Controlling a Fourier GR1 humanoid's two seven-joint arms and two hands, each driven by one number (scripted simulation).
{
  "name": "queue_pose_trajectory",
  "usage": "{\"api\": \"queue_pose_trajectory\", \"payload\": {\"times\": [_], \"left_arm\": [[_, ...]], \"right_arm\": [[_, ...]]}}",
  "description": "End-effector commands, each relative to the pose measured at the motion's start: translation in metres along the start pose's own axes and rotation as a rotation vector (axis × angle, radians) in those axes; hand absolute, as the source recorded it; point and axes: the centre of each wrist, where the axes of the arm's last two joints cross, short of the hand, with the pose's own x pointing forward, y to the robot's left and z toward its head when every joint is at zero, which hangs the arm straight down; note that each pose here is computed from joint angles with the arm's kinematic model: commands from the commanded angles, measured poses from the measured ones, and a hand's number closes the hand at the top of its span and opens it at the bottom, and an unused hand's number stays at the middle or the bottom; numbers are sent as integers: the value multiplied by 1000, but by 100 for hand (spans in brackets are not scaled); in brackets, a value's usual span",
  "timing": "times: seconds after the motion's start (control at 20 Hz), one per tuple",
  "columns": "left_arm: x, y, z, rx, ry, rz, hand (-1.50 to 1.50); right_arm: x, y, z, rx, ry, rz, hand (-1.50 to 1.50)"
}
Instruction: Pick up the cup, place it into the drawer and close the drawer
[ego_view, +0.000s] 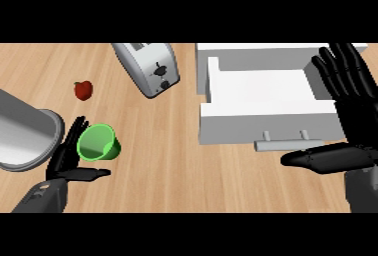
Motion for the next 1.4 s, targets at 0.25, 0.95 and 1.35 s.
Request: {"api": "queue_pose_trajectory", "payload": {"times": [0.25, 0.95, 1.35], "left_arm": [[-4, -17, -7, -62, -91, 39, -150], [-3, -34, -17, -176, -203, 178, 150], [-5, -49, -22, 152, -327, -124, 150]], "right_arm": [[-5, -1, 3, -15, -7, -14, -150], [-13, -7, -2, -8, 12, 13, -150], [-3, -6, 0, 6, 7, 7, -150]]}}
